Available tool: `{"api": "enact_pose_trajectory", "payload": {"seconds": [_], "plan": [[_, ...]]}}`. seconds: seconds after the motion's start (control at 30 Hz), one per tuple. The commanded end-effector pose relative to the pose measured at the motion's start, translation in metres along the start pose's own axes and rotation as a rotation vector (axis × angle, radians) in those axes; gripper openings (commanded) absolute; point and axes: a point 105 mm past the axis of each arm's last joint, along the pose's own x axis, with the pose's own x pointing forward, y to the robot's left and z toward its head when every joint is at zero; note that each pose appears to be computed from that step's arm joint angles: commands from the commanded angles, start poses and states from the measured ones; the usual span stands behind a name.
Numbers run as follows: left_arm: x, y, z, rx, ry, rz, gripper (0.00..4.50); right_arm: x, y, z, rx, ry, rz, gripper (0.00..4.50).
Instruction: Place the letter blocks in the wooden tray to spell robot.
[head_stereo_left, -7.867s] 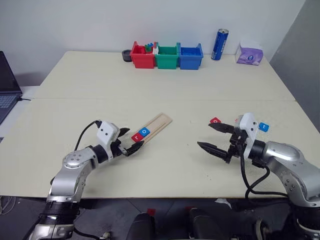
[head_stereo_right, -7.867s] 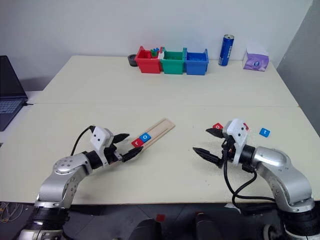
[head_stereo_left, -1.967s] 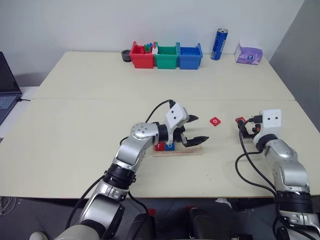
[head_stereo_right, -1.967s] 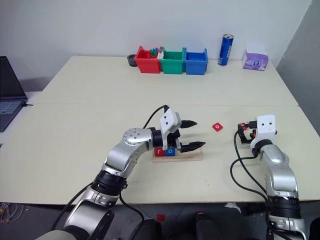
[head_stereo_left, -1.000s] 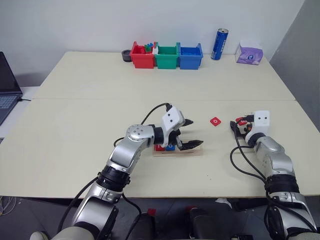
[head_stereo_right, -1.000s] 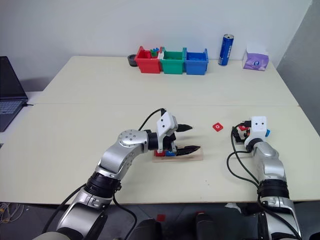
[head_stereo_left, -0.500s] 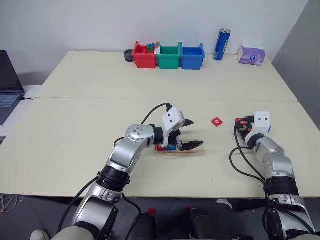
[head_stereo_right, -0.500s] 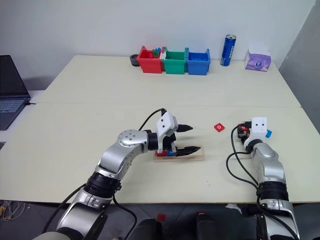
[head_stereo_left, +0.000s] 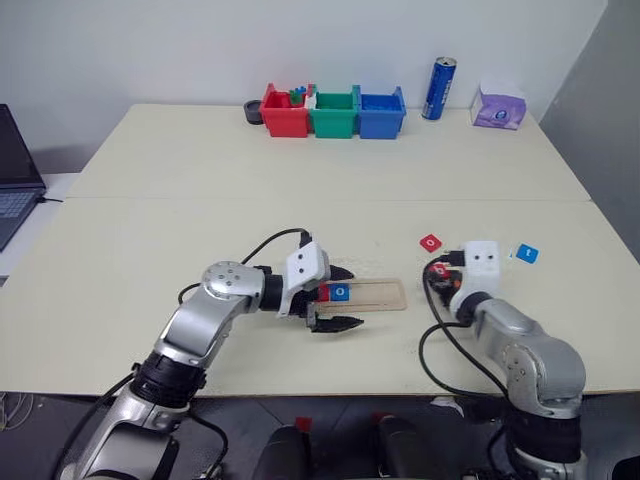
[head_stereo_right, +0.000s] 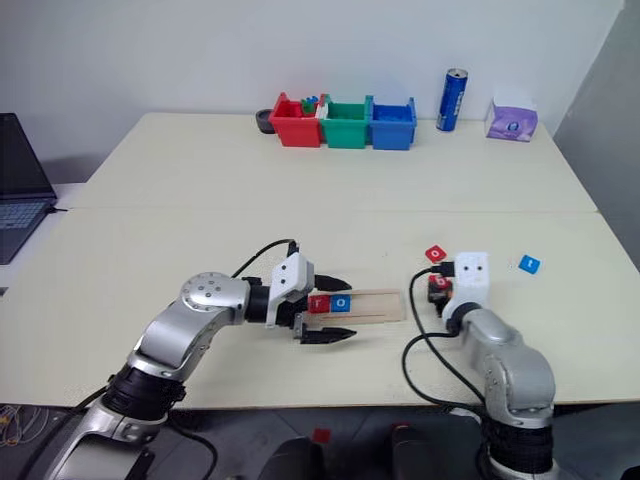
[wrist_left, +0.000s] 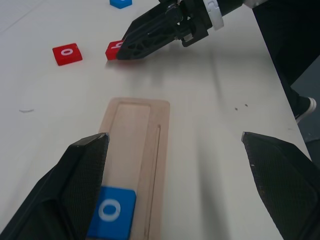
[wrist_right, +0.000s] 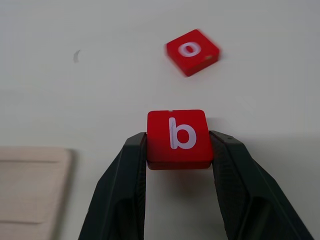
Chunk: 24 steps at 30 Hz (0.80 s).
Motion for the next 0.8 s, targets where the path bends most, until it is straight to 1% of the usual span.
{"api": "enact_pose_trajectory", "payload": {"seconds": [0.03,0.23,0.43,0.8], "plan": [[-0.006,-0.003,0.014,0.045,-0.034,-0.002,4.5,-0.01,0.013,-0.002,-0.002,0.031,-0.011,1.46],[-0.005,-0.004,0.016,0.049,-0.039,0.001,4.5,-0.017,0.019,-0.014,-0.001,0.101,-0.028,1.46],[-0.002,-0.004,0.017,0.048,-0.044,0.0,4.5,-0.02,0.007,-0.011,0.0,0.09,-0.091,1.46],[0.002,-0.001,0.019,0.066,-0.051,-0.017,4.5,-0.018,0.006,-0.021,0.002,0.116,-0.108,1.46]]}}
